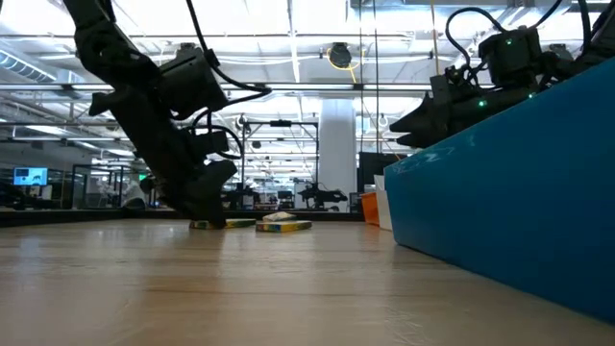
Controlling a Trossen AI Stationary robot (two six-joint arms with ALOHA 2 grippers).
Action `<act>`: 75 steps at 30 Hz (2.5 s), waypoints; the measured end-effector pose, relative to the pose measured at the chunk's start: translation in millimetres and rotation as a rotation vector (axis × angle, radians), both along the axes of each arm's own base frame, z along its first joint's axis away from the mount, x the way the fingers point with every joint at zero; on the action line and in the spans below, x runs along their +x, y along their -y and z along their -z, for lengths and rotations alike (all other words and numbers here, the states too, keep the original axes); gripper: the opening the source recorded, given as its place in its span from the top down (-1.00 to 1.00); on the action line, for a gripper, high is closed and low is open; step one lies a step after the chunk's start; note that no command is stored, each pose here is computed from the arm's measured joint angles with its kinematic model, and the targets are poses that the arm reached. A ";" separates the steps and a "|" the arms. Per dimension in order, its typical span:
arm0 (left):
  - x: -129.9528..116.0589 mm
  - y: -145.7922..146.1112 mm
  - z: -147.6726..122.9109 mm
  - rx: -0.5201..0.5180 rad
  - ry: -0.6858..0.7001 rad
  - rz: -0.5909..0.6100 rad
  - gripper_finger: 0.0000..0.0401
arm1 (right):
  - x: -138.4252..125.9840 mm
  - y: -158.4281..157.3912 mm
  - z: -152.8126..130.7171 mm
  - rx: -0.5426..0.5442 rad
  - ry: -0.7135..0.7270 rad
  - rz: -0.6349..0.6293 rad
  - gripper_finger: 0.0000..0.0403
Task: Pick & Place School Supplies
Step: Put the yellow crayon box into the orange bin
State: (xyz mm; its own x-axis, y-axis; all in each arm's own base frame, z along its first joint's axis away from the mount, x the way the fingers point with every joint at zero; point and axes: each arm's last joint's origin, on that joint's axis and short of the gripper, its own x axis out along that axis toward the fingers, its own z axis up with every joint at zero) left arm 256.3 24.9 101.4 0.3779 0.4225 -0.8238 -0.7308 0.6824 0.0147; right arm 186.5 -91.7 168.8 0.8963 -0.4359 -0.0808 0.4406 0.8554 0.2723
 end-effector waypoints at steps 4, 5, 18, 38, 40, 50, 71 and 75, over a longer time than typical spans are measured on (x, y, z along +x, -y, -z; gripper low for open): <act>-1.4 0.2 1.0 -0.009 -0.017 0.003 -0.12 | 0.8 -1.6 0.0 0.000 0.000 -0.008 -0.07; -1.5 0.3 0.7 -0.013 -0.017 0.005 -0.12 | 0.8 -1.6 0.0 0.000 0.000 -0.008 -0.07; -0.7 0.5 -0.7 0.001 -0.041 0.064 0.23 | 0.8 -1.7 0.0 0.000 -0.001 -0.007 -0.05; 1.5 19.3 -97.5 0.526 0.201 0.529 0.22 | 19.3 -20.2 -12.9 0.078 0.058 -0.143 -0.04; 6.3 23.1 -105.8 0.615 0.190 0.567 0.19 | 29.2 -25.0 -19.8 0.134 0.059 -0.209 -0.04; 42.7 44.2 -124.1 0.833 0.057 0.727 0.19 | 78.2 -51.6 -38.1 0.225 0.102 -0.434 -0.04; 74.8 70.1 -117.6 0.976 -0.110 0.763 0.19 | 108.7 -53.2 -28.4 0.264 0.076 -0.472 0.06; 74.5 72.6 -117.7 0.977 -0.105 0.768 0.18 | 108.4 -53.9 -29.4 0.258 0.075 -0.498 0.22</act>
State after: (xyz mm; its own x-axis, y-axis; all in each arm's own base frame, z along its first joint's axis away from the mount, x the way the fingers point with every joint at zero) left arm 330.8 -47.7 219.1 0.7496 0.5734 -0.3307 -0.1125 0.6027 0.7900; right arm 294.9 -37.8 198.2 0.9962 0.0662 -0.0565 -0.0277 0.8568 0.5150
